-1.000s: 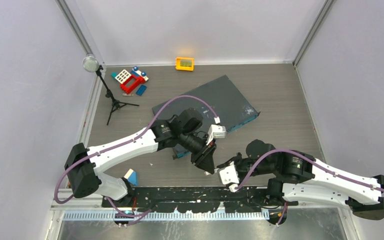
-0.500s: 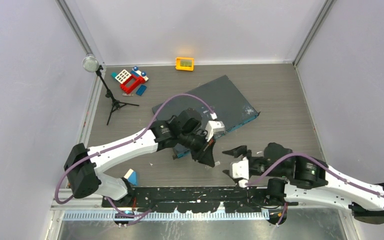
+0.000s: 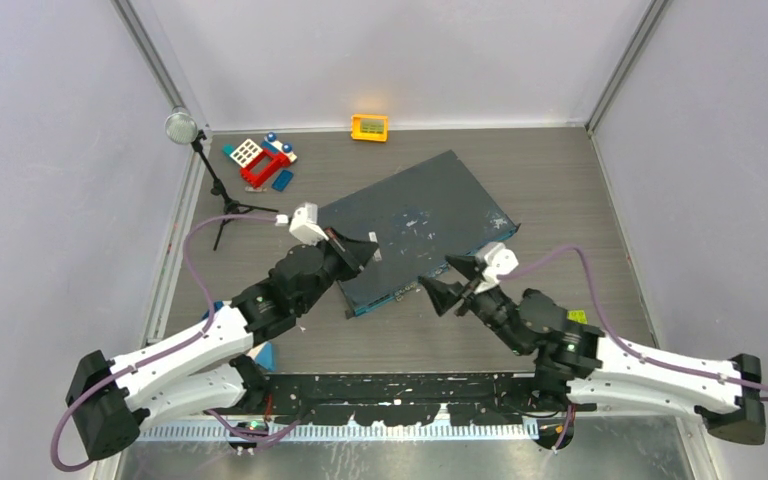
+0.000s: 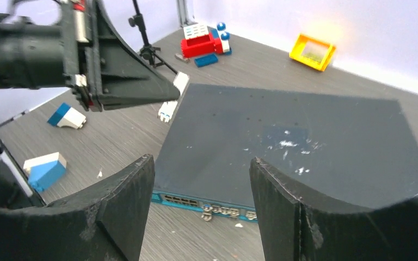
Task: Insert the plug into the switch port
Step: Pick up the plug from the center of the board.
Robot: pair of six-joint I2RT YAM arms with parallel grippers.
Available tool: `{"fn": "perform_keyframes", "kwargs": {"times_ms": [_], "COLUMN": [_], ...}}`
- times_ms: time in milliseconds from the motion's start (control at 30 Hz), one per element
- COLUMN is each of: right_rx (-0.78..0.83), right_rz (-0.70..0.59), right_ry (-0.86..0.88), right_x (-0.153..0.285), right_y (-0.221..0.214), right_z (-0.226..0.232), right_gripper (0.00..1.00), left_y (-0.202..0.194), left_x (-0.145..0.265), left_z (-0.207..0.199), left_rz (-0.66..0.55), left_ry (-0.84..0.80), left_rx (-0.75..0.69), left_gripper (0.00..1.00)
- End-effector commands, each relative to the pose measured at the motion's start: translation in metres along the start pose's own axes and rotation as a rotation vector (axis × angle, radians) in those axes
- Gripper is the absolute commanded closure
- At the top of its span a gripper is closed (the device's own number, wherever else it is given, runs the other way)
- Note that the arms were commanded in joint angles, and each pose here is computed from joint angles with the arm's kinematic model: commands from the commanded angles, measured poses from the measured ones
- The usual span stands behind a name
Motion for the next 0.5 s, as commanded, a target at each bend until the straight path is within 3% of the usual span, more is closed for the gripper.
{"fn": "perform_keyframes", "kwargs": {"times_ms": [0,233,467], "right_rx": [-0.298,-0.399,-0.450], "right_rz": [-0.135,-0.050,0.054], "right_ry": [-0.131,-0.075,-0.049], "right_x": [-0.033,-0.064,-0.087], "right_y": [0.033,0.034,0.023], "right_z": [0.007,0.039,0.042], "right_gripper": [0.31,0.34,0.37], "left_y": [0.062,0.068,0.061], "left_x": [0.007,0.013,0.011], "left_z": [-0.020,-0.023,-0.026], "left_rz": [-0.268,-0.292,-0.256], "left_ry": [0.030,0.019,-0.003], "left_rx": [0.220,0.259,0.272], "left_gripper": [1.00,1.00,1.00]}}
Point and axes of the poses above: each gripper's point midway between its finger pads, its own x axis back along the fingers, its own z axis along the line the jaws close on, y = z × x, the point moved 2 cm from there along x, back along the fingers, and after that the axes turned 6 degrees about -x, right-handed, at the moved point
